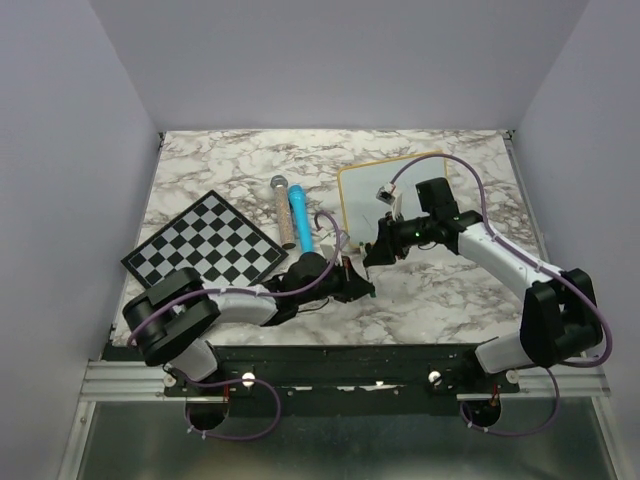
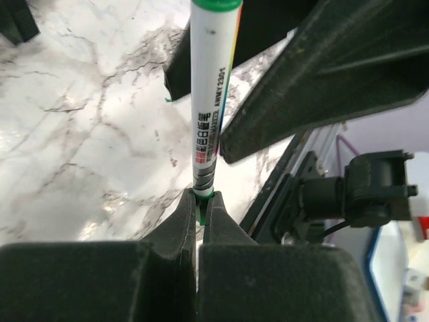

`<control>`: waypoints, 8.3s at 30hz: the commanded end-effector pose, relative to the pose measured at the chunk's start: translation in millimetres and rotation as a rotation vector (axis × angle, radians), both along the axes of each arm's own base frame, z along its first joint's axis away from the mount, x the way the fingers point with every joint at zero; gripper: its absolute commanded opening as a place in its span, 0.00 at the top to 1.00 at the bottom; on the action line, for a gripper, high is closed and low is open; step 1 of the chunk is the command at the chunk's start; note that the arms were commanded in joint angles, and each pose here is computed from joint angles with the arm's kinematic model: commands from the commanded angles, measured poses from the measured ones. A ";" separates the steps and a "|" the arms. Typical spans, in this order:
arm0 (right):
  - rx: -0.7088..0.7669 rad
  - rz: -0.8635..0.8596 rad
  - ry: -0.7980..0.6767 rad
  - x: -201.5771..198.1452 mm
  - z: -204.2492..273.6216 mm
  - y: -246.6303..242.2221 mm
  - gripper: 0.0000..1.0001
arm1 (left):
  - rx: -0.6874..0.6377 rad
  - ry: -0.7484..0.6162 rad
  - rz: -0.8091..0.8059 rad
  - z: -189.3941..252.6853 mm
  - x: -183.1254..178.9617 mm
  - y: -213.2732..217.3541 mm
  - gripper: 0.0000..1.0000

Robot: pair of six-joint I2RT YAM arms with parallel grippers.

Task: Write a sentence on the whiteboard
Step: Pass from the right arm to the left, then pass from the left arm to the right, then pass from the right arm to the left, then open the pen cap of the whiteboard marker.

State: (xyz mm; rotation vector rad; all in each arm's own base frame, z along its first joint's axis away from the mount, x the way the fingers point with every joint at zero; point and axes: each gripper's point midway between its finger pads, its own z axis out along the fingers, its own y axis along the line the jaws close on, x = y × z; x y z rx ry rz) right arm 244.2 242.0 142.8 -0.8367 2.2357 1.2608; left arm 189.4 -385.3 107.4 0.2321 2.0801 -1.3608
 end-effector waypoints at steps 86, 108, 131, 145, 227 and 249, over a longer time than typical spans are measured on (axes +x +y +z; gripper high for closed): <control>0.404 0.122 0.101 -32.6 59.4 -20.2 0.72 | 0.035 -0.253 -0.292 53.0 -22.7 28.9 1.00; 0.521 0.337 -0.151 -55.5 83.2 -23.0 0.27 | 0.276 -0.452 -0.557 78.0 -18.4 54.5 1.00; 0.351 0.240 -0.245 -45.7 82.9 1.2 0.20 | -0.045 -0.550 -0.307 105.5 -25.2 53.2 1.00; 0.413 0.249 -0.172 -55.4 88.7 12.9 0.34 | -0.101 -0.532 -0.323 100.9 -25.1 30.8 1.00; 0.368 0.281 -0.169 -48.6 83.8 6.9 0.59 | 0.024 -0.524 -0.378 72.4 -27.9 47.0 1.00; 0.380 0.295 -0.147 -50.3 82.3 7.3 0.99 | 0.029 -0.515 -0.389 68.7 -27.3 46.3 1.00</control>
